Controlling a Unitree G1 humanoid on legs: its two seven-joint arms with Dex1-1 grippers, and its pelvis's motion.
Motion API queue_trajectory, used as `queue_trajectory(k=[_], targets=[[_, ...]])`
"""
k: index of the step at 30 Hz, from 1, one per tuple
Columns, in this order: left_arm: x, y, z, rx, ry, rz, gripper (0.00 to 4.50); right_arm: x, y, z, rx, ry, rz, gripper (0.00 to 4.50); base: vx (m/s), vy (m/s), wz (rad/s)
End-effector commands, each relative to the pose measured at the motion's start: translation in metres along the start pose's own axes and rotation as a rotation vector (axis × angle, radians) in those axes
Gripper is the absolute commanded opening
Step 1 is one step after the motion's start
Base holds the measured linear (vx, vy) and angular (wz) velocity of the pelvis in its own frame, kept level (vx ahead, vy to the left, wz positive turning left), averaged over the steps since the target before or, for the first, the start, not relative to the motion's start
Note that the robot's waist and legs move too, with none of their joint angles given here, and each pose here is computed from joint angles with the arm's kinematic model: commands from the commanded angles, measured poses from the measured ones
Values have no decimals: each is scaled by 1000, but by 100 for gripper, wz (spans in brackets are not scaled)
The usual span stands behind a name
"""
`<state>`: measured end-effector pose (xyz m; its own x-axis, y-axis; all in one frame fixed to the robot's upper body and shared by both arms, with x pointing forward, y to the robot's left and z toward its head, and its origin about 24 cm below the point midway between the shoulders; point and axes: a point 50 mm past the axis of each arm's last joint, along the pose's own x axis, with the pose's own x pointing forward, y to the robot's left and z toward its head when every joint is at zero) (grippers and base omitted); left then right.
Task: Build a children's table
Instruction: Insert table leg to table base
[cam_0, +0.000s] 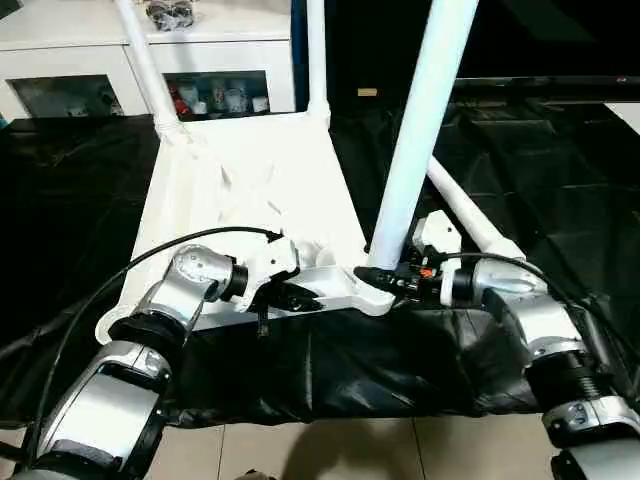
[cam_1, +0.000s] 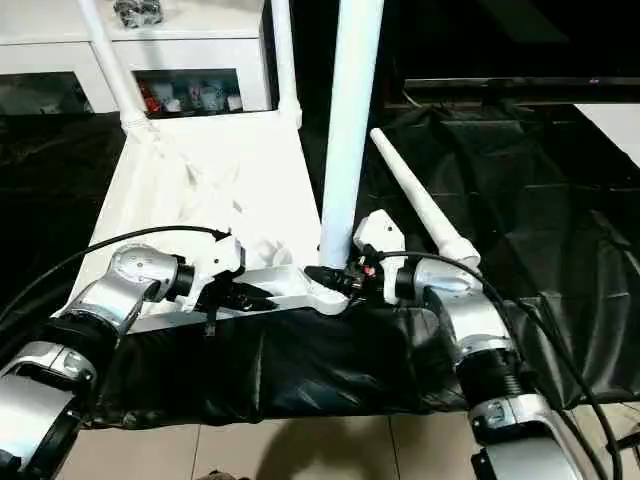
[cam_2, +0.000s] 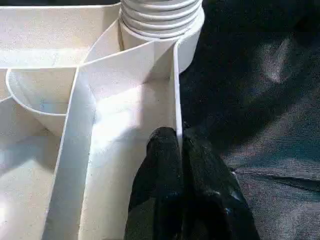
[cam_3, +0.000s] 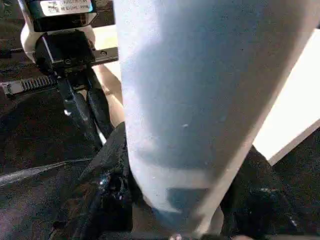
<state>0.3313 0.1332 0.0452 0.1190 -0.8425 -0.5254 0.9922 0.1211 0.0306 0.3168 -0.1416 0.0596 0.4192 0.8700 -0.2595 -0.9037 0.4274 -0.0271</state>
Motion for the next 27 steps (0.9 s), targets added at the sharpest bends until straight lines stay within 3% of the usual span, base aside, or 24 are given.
queue_trajectory(k=[1, 12, 20, 27], targets=[[4, 5, 25, 97, -44, -38, 0, 7, 24, -51, 131, 207, 66, 223, 0, 0, 0], [4, 6, 25, 98, -46, -35, 0, 6, 20, -49, 132, 197, 51, 324, 0, 0, 0], [3, 6, 23, 98, -44, -34, 0, 6, 19, -48, 136, 188, 57, 273, 0, 0, 0], [2, 5, 22, 96, -44, -40, 0, 6, 20, -49, 140, 184, 68, 271, 0, 0, 0]])
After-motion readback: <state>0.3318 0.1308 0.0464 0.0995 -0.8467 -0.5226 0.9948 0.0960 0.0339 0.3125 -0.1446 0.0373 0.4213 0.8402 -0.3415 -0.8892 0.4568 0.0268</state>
